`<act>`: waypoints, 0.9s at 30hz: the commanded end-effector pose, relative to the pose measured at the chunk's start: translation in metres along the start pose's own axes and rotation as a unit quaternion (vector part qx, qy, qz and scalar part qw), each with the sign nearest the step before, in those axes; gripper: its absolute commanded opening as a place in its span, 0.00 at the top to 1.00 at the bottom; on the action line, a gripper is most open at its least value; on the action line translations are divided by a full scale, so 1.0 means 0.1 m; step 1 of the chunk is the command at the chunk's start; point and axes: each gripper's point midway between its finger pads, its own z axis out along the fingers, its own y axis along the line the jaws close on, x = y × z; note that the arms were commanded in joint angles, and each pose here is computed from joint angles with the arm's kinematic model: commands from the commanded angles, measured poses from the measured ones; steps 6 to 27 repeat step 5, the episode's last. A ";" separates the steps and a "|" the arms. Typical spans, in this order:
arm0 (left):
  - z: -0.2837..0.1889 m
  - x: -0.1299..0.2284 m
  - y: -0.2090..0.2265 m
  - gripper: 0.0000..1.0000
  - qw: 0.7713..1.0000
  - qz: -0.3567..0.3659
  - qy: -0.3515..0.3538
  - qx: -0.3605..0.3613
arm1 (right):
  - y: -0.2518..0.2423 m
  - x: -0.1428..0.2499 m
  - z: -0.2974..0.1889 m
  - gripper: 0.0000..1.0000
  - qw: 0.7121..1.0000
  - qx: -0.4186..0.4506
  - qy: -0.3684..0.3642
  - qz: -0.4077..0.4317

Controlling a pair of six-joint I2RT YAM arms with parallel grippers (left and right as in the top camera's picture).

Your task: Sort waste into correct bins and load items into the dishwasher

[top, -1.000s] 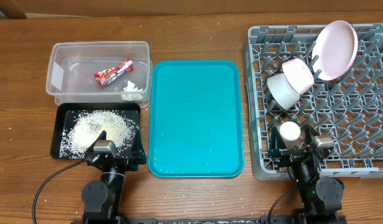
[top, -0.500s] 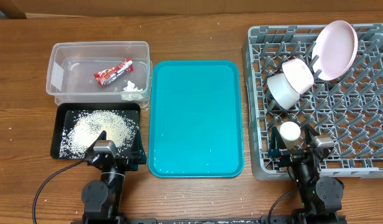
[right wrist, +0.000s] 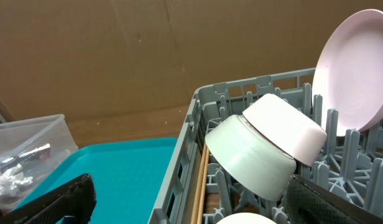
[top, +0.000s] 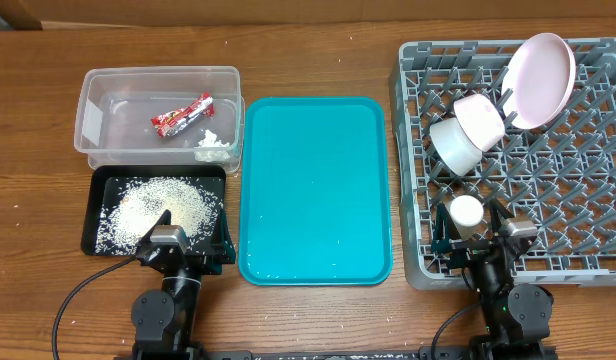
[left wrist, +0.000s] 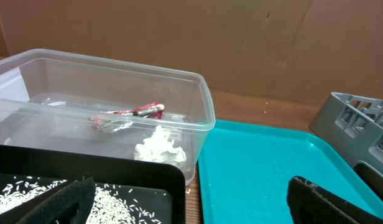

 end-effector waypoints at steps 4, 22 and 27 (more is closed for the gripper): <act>0.00 0.01 0.01 0.00 1.000 -0.005 -0.001 0.000 | -0.03 0.02 0.00 0.00 1.000 0.005 0.000 -0.003; 0.00 0.01 0.01 0.00 1.000 -0.005 -0.001 0.000 | -0.03 0.02 0.00 0.00 1.000 0.005 0.000 -0.003; 0.00 0.01 0.01 0.00 1.000 -0.005 -0.001 0.000 | -0.03 0.02 0.00 0.00 1.000 0.005 0.000 -0.003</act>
